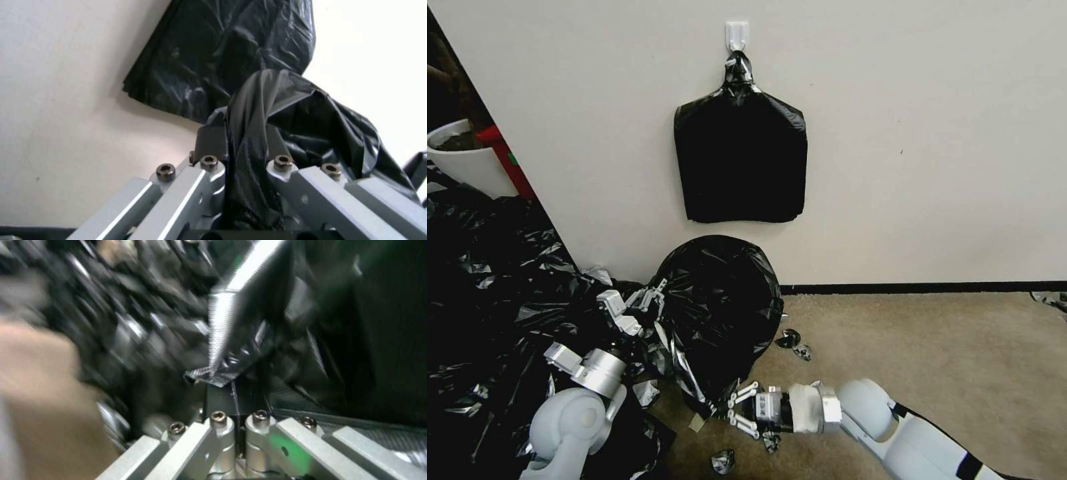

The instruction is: Place a trash bag onto the trash bin.

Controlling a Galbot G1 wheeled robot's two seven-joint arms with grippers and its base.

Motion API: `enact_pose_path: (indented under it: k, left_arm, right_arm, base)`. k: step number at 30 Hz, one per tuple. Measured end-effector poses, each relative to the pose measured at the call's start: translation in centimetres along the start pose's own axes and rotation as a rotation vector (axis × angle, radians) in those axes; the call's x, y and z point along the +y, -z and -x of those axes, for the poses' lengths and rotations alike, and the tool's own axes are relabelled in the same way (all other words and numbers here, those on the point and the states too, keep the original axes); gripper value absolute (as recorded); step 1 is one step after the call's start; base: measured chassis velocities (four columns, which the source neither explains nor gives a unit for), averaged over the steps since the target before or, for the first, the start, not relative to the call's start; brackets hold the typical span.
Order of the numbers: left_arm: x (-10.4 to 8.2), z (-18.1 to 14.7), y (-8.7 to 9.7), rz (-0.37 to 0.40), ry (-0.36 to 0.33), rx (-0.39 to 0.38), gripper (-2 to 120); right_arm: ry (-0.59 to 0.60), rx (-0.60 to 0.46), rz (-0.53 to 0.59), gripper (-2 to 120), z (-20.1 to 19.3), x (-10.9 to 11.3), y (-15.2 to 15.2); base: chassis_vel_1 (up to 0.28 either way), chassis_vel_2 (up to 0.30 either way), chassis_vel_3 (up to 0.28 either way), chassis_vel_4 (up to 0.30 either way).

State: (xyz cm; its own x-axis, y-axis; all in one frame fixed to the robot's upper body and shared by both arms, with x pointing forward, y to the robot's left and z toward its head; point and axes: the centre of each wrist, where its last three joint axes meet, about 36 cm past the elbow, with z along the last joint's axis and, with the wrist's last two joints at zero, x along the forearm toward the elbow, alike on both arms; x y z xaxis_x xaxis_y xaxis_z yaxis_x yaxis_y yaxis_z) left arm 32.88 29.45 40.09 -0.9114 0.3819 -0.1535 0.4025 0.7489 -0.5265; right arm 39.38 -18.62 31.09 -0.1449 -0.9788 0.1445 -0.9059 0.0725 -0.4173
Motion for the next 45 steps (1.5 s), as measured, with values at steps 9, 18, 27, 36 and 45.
enact_pose_path:
  k: [9,18,27,36,45]
  left_arm:
    - [0.1,0.5,0.4,0.006,-0.010,0.008,7]
    - [0.7,1.7,0.1,0.006,-0.017,0.002,7]
    - [1.6,2.4,0.1,0.016,-0.013,-0.008,7]
    - [2.0,2.6,-0.7,0.028,-0.004,-0.002,7]
    - [1.5,2.1,-2.5,0.105,-0.011,0.008,7]
  right_arm:
    - [-0.159,0.280,-0.212,0,-2.7,-3.1,-3.0]
    - [-0.223,0.254,-0.065,14,-3.3,-0.4,-3.0]
    - [-0.015,0.101,0.029,44,-7.3,-0.2,-4.7]
    - [0.109,-0.175,0.081,75,-12.2,-5.8,0.3]
    - [-0.193,-0.577,0.365,43,-5.6,-4.9,8.5]
  base:
    - [0.000,0.000,0.000,0.000]
    - [0.000,0.000,0.000,0.000]
    - [0.000,0.000,0.000,0.000]
    - [0.000,0.000,0.000,0.000]
    - [0.000,0.000,0.000,0.000]
